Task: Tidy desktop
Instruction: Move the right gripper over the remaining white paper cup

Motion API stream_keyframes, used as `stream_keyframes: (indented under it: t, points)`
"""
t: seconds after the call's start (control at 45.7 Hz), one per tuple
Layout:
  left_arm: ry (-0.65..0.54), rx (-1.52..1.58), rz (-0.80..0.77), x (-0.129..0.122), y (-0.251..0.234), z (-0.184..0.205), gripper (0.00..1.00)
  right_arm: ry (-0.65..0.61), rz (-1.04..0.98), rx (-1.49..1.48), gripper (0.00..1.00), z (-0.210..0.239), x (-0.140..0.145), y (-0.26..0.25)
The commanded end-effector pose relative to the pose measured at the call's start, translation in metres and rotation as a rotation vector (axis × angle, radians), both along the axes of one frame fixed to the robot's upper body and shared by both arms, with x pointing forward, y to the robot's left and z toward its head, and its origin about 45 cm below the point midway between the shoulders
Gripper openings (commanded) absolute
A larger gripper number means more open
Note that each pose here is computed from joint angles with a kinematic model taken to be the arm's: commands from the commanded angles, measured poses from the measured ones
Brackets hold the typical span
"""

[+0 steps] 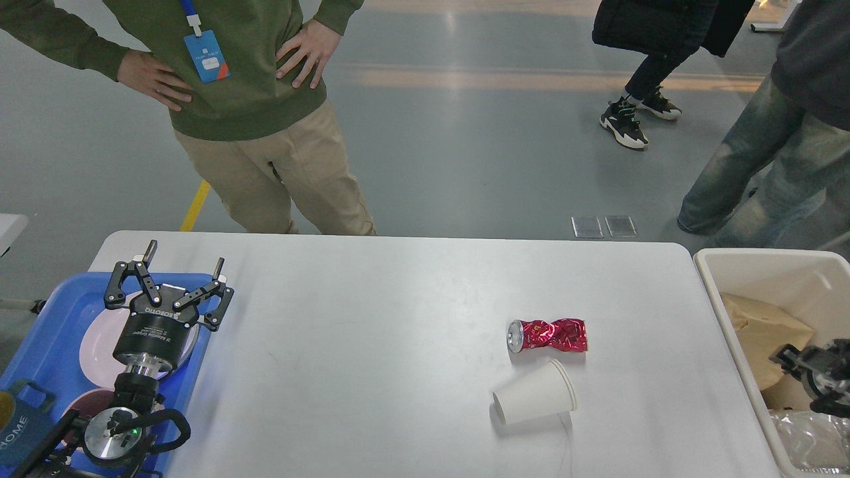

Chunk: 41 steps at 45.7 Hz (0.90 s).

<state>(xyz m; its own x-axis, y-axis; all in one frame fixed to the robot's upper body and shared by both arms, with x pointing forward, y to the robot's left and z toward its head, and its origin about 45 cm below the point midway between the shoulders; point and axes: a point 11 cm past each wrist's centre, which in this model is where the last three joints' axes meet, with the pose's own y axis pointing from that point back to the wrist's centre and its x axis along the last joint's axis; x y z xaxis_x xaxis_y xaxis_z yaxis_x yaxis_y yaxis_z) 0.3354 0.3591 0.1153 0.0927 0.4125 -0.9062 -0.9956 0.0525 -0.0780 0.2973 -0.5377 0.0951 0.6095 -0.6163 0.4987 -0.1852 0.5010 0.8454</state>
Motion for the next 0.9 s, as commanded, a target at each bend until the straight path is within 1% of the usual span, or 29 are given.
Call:
stream_keyframes:
  t: [0.0,0.109,0.197,0.306,0.328,0.372,0.481,0.635,0.766,0.875]
  points:
    - [0.0,0.0,-0.001,0.0,0.0,0.0,0.97,0.092,0.107,0.035,1.0,0.049,0.02,0.024]
    - [0.002,0.0,0.0,0.0,0.0,0.0,0.97,0.165,0.2,0.073,1.0,0.094,0.034,0.056]
    - [0.0,0.0,-0.001,0.0,0.0,0.0,0.97,0.21,0.293,0.144,1.0,0.13,0.05,0.099]
    - [0.0,0.0,0.001,0.0,0.0,0.0,0.97,0.292,0.42,0.239,1.0,0.176,0.061,0.15]
    - [0.002,0.0,0.0,0.0,0.0,0.0,0.97,0.316,0.473,0.264,1.0,0.198,0.064,0.17]
    - [0.002,0.0,0.0,0.0,0.0,0.0,0.97,0.331,0.519,0.286,1.0,0.22,0.065,0.188]
    - [0.001,0.0,0.001,0.0,0.0,0.0,0.97,0.354,0.606,0.33,1.0,0.257,0.054,0.22]
    - [0.001,0.0,0.001,0.0,0.0,0.0,0.97,0.371,0.677,0.376,1.0,0.28,0.028,0.265]
    - [0.001,0.0,0.001,0.0,0.0,0.0,0.97,0.331,0.748,0.369,1.0,0.306,0.007,0.297]
    - [0.001,0.0,0.001,0.0,0.0,0.0,0.97,0.281,0.769,0.343,1.0,0.314,0.0,0.314]
